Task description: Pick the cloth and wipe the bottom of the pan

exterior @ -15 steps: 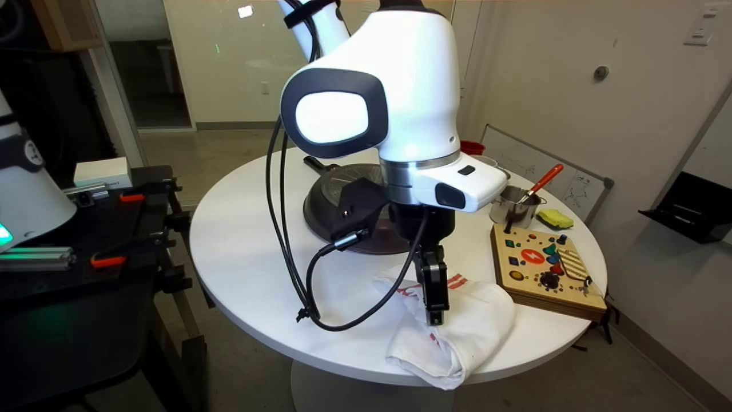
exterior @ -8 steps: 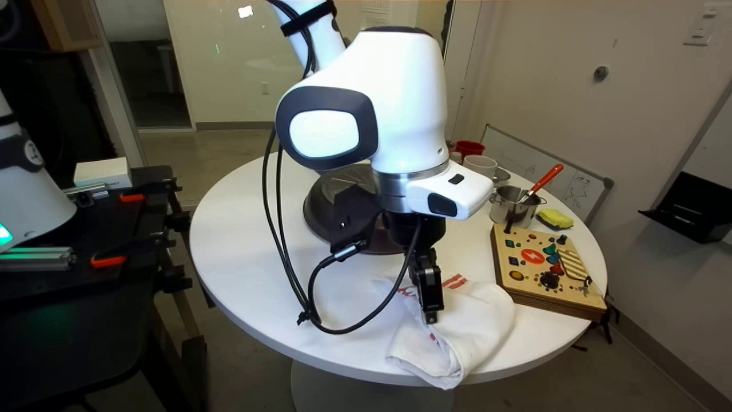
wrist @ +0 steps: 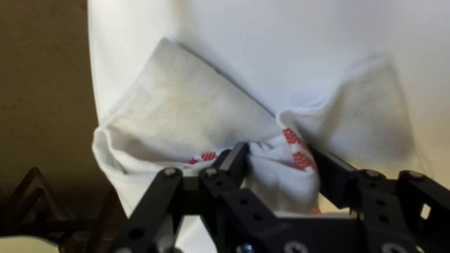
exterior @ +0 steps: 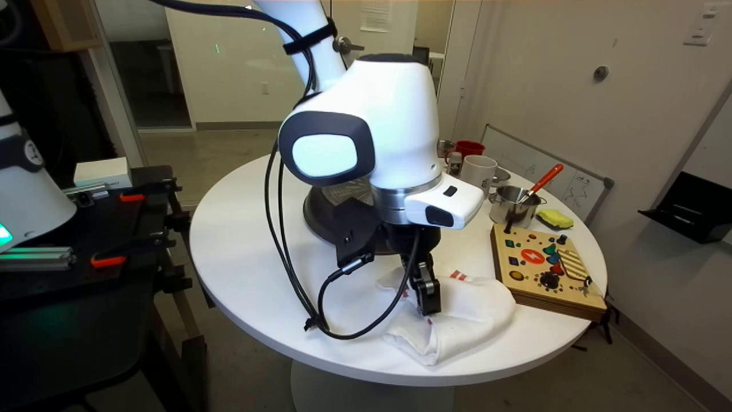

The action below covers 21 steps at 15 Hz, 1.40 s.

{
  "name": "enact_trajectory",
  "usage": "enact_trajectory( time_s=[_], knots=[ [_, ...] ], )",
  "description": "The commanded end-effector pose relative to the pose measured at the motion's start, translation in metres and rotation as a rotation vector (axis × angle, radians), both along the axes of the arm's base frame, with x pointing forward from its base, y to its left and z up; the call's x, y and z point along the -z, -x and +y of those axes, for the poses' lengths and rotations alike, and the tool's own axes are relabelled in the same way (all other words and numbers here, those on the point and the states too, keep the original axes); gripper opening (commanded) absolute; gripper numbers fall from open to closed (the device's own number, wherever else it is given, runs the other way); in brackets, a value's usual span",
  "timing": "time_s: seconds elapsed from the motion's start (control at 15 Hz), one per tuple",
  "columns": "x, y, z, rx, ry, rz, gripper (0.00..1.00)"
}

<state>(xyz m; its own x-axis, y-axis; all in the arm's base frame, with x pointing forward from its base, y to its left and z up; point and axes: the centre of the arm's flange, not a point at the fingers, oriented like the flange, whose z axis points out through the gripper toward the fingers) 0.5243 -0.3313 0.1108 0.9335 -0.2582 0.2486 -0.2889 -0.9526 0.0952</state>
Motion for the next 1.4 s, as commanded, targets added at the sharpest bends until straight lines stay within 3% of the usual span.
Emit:
enact_trajectory(
  time_s=[0.0,0.07,0.2,0.27,0.47,0.67,0.8,1.07,1.33],
  knots=[
    [0.014,-0.005,0.006,-0.053,-0.006,0.003,0.15],
    [0.014,-0.005,0.008,-0.058,0.002,0.01,0.06],
    [0.003,-0.009,0.009,-0.043,0.05,0.028,0.03],
    [-0.009,-0.011,0.008,-0.044,0.081,0.026,0.06],
    [-0.044,-0.019,0.009,-0.059,0.157,0.007,0.0],
    [-0.079,-0.032,0.014,-0.075,0.184,-0.033,0.02],
    [-0.098,-0.041,0.015,-0.075,0.154,-0.038,0.02],
    [-0.123,-0.05,0.025,-0.048,-0.038,0.053,0.02],
    [-0.14,-0.052,0.033,-0.013,-0.134,0.067,0.02]
  ],
)
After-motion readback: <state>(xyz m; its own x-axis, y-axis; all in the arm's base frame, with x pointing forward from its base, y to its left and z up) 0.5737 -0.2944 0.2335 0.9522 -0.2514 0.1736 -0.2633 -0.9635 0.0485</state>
